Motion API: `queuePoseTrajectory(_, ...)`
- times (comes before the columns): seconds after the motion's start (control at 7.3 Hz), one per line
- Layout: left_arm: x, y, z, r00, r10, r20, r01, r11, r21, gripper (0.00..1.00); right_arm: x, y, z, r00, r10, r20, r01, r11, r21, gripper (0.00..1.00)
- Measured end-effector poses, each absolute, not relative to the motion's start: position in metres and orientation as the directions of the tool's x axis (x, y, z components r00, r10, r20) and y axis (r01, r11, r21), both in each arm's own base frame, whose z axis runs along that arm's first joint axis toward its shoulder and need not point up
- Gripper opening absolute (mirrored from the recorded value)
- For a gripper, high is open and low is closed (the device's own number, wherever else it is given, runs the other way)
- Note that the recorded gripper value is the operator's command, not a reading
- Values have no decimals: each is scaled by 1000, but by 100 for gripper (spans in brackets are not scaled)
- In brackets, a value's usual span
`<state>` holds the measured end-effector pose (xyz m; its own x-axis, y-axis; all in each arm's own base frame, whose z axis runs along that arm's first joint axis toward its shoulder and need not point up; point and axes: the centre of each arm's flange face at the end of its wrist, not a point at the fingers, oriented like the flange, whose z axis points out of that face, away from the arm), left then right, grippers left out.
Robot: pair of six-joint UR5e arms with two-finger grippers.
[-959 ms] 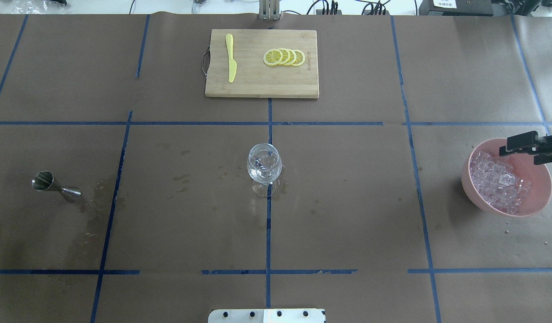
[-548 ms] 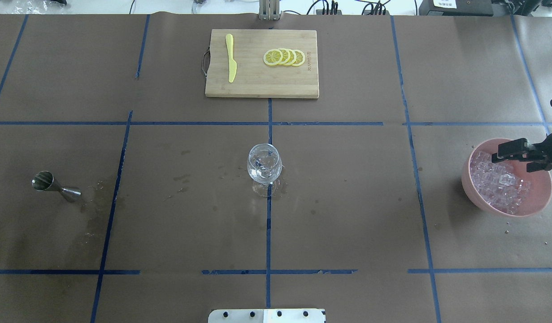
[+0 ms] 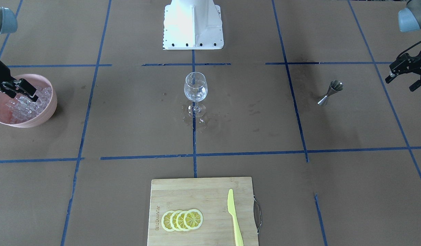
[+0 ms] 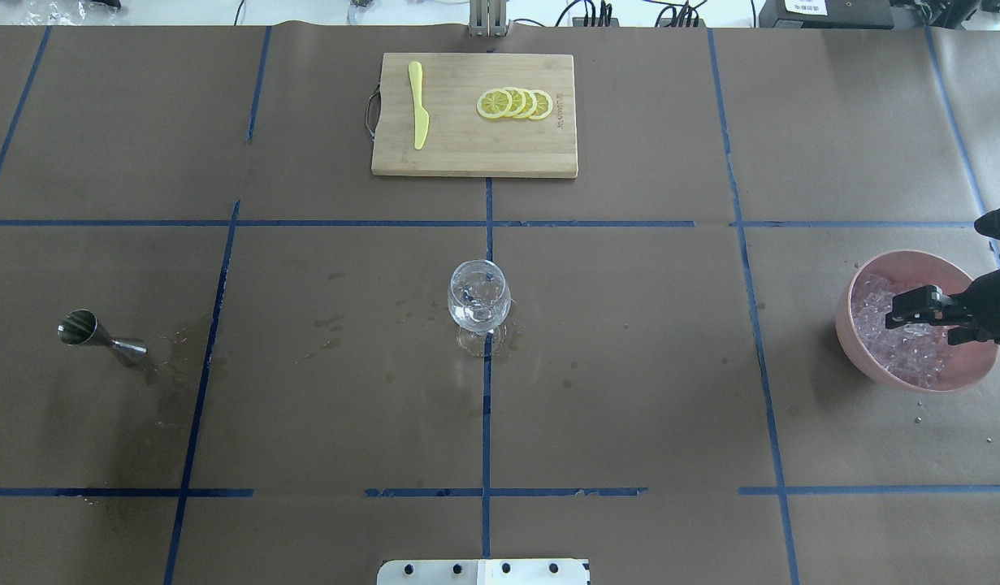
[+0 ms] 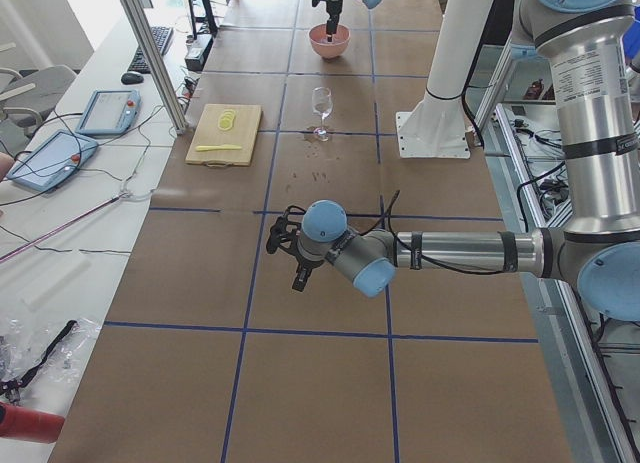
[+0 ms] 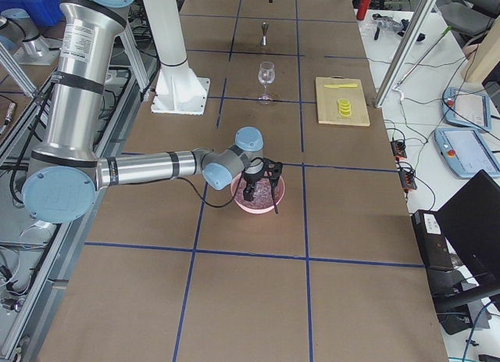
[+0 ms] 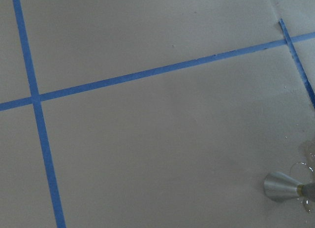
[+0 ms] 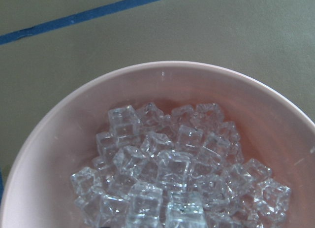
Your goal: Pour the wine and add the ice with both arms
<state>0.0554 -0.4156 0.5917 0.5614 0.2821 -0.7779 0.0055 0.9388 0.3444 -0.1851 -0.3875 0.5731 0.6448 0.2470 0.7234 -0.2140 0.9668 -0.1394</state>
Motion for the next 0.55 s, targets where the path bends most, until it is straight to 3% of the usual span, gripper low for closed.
queuePoseTrajectory(0.55, 52, -414, 572, 560, 298, -773, 18, 929, 370, 100, -184, -386, 570, 642, 240, 728, -212, 968, -133, 0)
